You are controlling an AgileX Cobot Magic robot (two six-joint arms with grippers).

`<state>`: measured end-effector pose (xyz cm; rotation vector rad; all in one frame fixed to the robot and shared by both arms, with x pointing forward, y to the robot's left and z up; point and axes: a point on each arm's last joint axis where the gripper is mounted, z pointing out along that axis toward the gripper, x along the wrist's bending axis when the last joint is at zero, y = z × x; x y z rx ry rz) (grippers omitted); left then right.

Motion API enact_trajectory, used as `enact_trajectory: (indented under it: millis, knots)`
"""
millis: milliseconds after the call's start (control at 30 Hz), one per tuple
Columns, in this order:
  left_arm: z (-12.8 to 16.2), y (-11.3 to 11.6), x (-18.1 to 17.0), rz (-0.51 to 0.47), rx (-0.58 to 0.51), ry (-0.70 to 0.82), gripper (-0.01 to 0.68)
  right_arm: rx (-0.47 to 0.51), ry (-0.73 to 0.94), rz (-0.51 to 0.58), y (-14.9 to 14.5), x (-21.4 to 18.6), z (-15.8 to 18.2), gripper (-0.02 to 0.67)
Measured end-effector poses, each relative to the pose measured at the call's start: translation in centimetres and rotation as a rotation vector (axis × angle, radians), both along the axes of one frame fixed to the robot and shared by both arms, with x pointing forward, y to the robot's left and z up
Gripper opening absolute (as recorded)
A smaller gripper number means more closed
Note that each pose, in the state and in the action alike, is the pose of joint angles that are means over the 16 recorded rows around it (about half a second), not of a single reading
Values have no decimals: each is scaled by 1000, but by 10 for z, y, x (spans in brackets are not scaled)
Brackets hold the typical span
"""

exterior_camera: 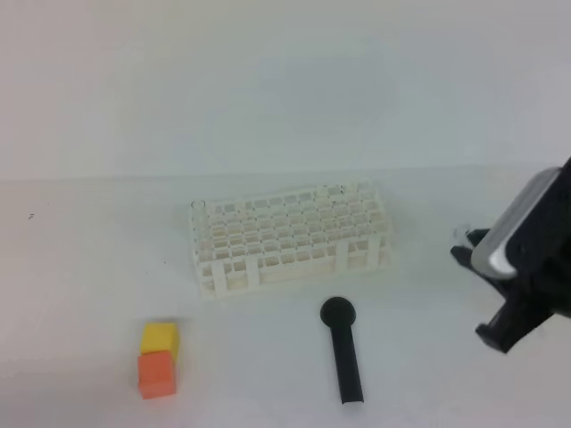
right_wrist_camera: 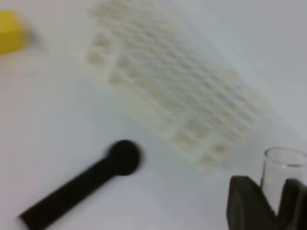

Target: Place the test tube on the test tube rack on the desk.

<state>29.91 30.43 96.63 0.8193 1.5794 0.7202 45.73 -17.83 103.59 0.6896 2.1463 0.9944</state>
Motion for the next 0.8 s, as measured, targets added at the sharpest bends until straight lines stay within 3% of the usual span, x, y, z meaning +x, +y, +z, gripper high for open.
enact_trajectory:
  millis: [133, 267, 533, 800]
  knots:
    - [-1, 0, 0, 0, 1, 2, -1, 64, -84, -99, 2, 7, 8, 125]
    - [-3, 0, 0, 0, 3, 8, -1, 205, -179, -124, 16, 16, 19, 125]
    - [-5, 0, 0, 0, 6, 14, -1, 501, -280, -20, 72, 42, 28, 125]
    - [-5, 0, 0, 0, 6, 13, -1, 690, -255, 77, 135, 80, 3, 125]
